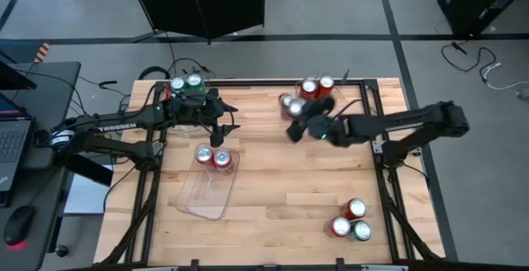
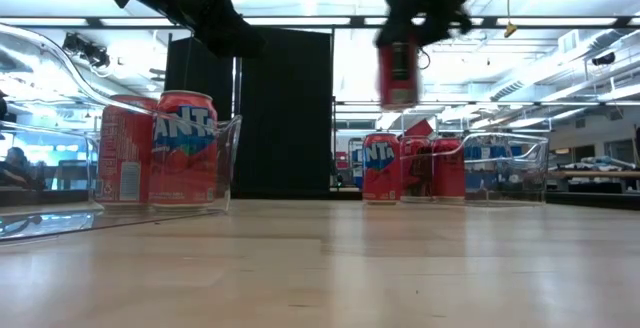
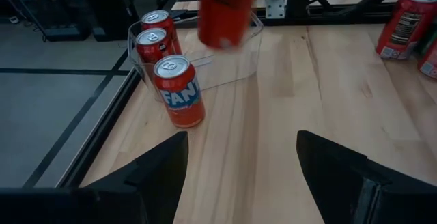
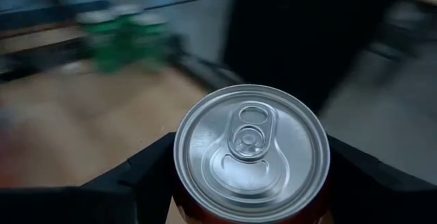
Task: Sort soda cans
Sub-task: Put the left red and black soda can into the top right transparent bin
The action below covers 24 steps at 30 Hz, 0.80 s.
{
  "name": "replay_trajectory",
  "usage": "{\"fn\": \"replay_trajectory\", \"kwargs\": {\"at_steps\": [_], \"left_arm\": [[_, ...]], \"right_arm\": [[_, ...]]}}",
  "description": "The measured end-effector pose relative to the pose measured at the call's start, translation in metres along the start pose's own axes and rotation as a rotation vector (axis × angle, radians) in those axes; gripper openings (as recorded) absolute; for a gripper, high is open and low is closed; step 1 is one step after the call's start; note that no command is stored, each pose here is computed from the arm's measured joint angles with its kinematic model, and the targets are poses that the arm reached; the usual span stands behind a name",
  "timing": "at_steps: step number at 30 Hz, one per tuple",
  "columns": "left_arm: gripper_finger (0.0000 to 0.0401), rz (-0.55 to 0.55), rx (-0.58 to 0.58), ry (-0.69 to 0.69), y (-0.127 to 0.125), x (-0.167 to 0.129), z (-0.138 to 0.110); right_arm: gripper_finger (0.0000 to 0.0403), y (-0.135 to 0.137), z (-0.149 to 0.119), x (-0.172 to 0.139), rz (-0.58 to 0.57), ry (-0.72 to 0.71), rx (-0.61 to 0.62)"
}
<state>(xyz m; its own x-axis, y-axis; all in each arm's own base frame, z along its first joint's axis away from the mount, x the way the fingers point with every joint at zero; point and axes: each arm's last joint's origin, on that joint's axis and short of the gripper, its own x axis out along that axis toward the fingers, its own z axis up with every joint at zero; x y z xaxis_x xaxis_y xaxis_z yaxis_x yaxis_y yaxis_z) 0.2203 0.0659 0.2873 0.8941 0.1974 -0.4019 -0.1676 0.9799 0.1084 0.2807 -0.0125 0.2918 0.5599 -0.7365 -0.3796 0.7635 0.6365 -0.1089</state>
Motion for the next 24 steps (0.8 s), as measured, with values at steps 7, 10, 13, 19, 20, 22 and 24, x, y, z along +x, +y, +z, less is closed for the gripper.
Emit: {"fn": "replay_trajectory", "kwargs": {"at_steps": [7, 10, 13, 19, 20, 22, 24], "left_arm": [[0.0275, 0.0, 0.0, 0.0, 0.0, 0.0, 0.0], [0.0275, 0.001, 0.0, 0.0, 0.0, 0.0, 0.0], [0.0275, 0.001, 0.001, 0.0, 0.0, 0.0, 0.0], [0.0275, 0.013, 0.001, -0.005, 0.0, 0.0, 0.001], [0.0275, 0.014, 0.001, -0.006, 0.0, 0.0, 0.001], [0.0275, 0.015, 0.001, -0.006, 0.001, 0.0, 0.001], [0.0275, 0.016, 0.001, -0.006, 0.001, 0.0, 0.001]], "right_arm": [[0.0288, -0.062, -0.026, -0.003, -0.24, 0.018, 0.083], [0.0288, -0.082, -0.05, 0.004, -0.311, 0.044, 0.108], [0.0288, -0.098, -0.073, 0.012, -0.357, 0.043, 0.156], [0.0288, -0.119, -0.111, 0.031, -0.381, -0.013, 0.221], [0.0288, -0.123, -0.115, 0.034, -0.382, -0.029, 0.238], [0.0288, -0.13, -0.125, 0.037, -0.386, -0.035, 0.244], [0.0288, -0.136, -0.132, 0.04, -0.375, -0.043, 0.249]]}}
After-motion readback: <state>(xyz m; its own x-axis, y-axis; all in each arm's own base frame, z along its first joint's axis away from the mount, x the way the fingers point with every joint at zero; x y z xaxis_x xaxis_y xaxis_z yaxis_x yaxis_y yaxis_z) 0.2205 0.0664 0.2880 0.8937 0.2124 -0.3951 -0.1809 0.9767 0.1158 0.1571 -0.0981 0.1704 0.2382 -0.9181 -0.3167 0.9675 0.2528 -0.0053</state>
